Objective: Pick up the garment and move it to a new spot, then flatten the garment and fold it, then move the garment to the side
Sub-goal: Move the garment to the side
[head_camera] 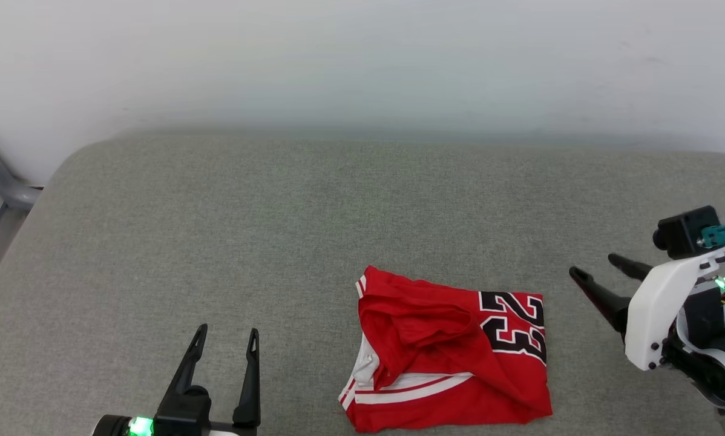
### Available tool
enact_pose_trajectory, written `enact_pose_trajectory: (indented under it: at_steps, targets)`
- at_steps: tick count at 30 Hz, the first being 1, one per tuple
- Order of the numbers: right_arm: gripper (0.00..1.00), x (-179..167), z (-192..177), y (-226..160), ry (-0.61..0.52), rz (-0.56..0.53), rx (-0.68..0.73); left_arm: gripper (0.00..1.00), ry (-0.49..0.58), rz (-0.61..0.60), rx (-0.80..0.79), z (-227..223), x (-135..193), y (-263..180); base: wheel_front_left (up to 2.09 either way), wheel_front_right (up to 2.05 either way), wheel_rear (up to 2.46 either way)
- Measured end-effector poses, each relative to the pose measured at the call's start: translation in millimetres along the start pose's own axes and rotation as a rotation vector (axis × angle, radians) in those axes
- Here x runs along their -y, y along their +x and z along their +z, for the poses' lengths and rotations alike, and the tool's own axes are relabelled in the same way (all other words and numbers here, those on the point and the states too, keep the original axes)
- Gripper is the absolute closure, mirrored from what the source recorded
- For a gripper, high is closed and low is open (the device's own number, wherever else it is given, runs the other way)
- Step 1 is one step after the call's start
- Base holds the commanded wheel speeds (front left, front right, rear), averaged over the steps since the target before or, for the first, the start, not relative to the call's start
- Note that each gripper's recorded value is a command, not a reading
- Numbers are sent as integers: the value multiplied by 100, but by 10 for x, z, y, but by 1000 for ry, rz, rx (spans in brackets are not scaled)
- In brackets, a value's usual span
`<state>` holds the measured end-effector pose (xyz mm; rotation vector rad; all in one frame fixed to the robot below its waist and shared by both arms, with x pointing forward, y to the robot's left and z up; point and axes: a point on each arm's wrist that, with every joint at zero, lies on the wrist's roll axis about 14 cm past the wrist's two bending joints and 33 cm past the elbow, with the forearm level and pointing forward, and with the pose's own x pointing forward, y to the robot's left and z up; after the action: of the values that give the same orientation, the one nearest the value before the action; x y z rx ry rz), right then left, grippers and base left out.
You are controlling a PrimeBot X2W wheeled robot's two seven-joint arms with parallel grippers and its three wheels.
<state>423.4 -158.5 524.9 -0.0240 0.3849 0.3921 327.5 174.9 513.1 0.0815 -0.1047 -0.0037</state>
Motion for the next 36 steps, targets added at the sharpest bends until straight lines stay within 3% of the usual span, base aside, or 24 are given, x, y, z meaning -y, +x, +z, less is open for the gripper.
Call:
enact_pose_trajectory:
  at_steps: [5, 10, 22, 32, 33, 35, 36]
  targets:
    - [0, -163, -512, 117, 61, 86, -252, 0, -2, 2, -11, -36, -3, 63, 0, 0, 0]
    - [0, -286, -767, 214, 81, 125, -350, 0, -3, 5, -20, -66, -9, 102, 0, 0, 0]
    - [0, -504, -1510, 391, 87, 171, -550, 0, -5, 28, -62, -197, -60, 177, 0, 0, 0]
    - [0, -561, -1765, 367, 11, 204, -620, 0, -12, 19, -74, -246, -15, 254, 0, 0, 0]
    - [27, -559, -1779, 367, -2, 205, -626, 0, -12, 17, -75, -253, -12, 258, 0, 0, 0]
    - [100, -542, -1792, 385, -11, 203, -622, 0, -12, 16, -75, -255, -6, 275, 0, 0, 0]
    - [100, -534, -1803, 391, -22, 202, -622, 0, -12, 14, -74, -254, -3, 286, 0, 0, 0]
